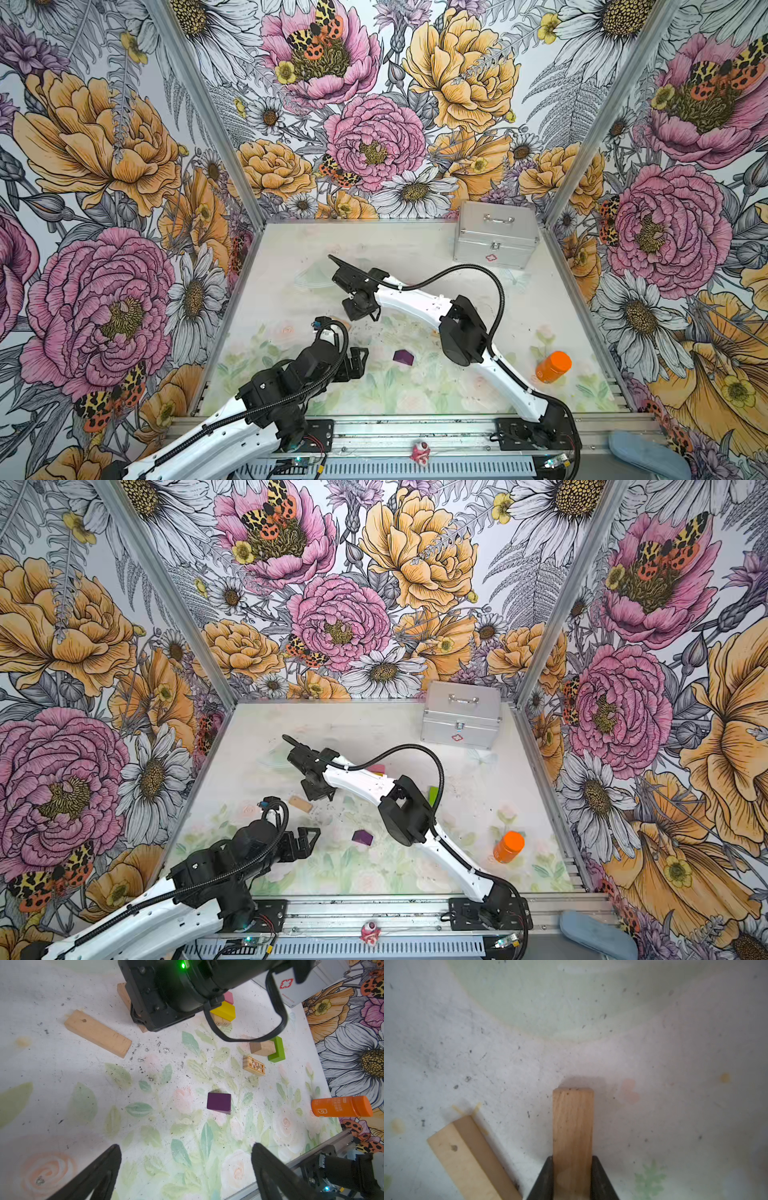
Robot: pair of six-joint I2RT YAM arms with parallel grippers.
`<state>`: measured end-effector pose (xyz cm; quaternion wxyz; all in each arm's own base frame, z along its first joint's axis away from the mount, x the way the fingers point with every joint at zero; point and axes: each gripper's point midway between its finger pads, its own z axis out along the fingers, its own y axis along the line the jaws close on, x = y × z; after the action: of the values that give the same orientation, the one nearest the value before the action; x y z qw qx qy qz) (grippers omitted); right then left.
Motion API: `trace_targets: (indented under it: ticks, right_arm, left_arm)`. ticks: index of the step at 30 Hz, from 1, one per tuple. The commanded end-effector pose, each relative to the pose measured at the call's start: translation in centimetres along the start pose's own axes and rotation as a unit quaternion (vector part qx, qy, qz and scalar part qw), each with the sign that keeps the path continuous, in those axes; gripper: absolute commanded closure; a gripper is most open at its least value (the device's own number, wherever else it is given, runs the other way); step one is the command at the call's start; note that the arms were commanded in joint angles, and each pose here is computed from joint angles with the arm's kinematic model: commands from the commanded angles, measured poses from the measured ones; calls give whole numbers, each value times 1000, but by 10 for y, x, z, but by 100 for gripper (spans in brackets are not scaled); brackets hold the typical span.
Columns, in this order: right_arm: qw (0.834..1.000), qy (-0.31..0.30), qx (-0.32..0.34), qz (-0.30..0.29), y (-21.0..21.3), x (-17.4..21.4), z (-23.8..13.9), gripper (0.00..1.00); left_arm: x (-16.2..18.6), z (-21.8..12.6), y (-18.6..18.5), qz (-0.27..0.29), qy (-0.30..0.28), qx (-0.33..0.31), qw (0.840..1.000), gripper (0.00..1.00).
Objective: Build the wood block tower
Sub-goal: 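Lower the right gripper and close it on one loose wooden bar, then carry the wooden bar with the right gripper over the pink and yellow blocks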
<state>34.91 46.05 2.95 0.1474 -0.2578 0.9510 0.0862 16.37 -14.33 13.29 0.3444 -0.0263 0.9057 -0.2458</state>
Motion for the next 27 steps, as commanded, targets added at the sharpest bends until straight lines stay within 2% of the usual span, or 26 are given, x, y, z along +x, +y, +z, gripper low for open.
trace_targets:
  ticks: [1, 17, 27]
  right_arm:
    - [999, -47, 1, 23, -11, -26, -49, 85]
    - [994, -82, 15, 75, -58, -45, -99, 87]
    - [988, -83, 67, 114, -101, -24, -121, 88]
  left_arm:
    - [-22, -8, -10, 8, -31, 7, 999, 1]
    - [-51, -4, -10, 6, -28, -15, 999, 1]
    - [-60, 6, -15, 6, -21, -10, 1000, 1]
